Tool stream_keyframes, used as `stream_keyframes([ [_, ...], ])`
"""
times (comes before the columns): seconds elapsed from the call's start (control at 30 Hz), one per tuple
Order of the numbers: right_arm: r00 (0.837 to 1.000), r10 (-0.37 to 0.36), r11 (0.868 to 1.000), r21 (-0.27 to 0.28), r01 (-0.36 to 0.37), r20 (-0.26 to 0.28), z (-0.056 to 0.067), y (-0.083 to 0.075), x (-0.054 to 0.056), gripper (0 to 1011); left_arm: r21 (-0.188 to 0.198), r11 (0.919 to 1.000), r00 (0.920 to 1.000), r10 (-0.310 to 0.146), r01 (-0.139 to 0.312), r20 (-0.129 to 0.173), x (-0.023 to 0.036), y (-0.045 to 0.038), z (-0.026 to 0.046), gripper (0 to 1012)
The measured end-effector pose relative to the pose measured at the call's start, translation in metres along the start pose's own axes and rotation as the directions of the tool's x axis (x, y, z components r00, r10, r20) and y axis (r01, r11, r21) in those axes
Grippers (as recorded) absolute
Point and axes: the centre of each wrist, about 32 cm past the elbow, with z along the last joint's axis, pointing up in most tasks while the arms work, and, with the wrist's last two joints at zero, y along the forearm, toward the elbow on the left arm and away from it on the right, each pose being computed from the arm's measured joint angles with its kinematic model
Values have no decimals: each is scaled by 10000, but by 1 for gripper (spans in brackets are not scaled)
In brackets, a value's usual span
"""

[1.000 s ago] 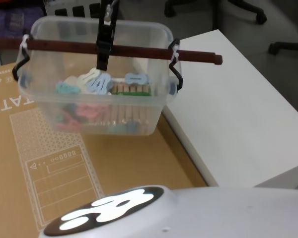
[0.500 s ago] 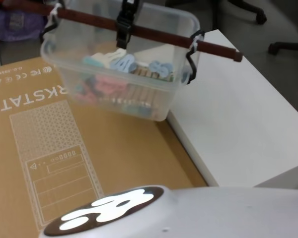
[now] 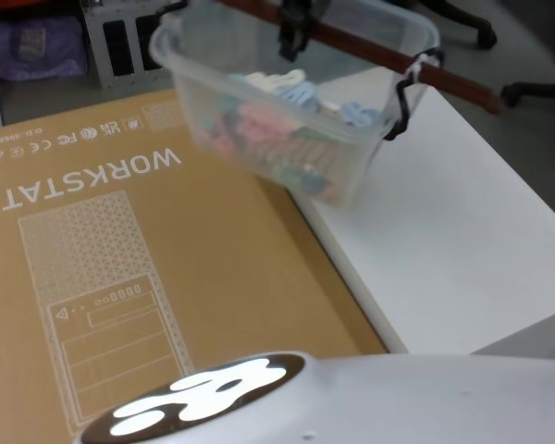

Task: Use one hand to grasp the basket and place it at the designated location.

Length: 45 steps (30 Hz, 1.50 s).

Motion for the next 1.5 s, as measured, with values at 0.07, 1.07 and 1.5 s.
stream_keyframes([
  [0.07,9996,-29,10000,-89,27,-280,-66,-12,-46,226,0,10000,10000,1,-1,2,0,0,1,0],
  [1.07,9021,-202,9985,-554,-41,-4311,-1012,130,-968,226,-1,10000,10000,0,0,6,0,0,2,0],
  [1.5,8495,531,9978,-66,-664,-5249,-1292,589,-1218,226,-2,10000,10000,0,0,4,0,0,2,0],
])
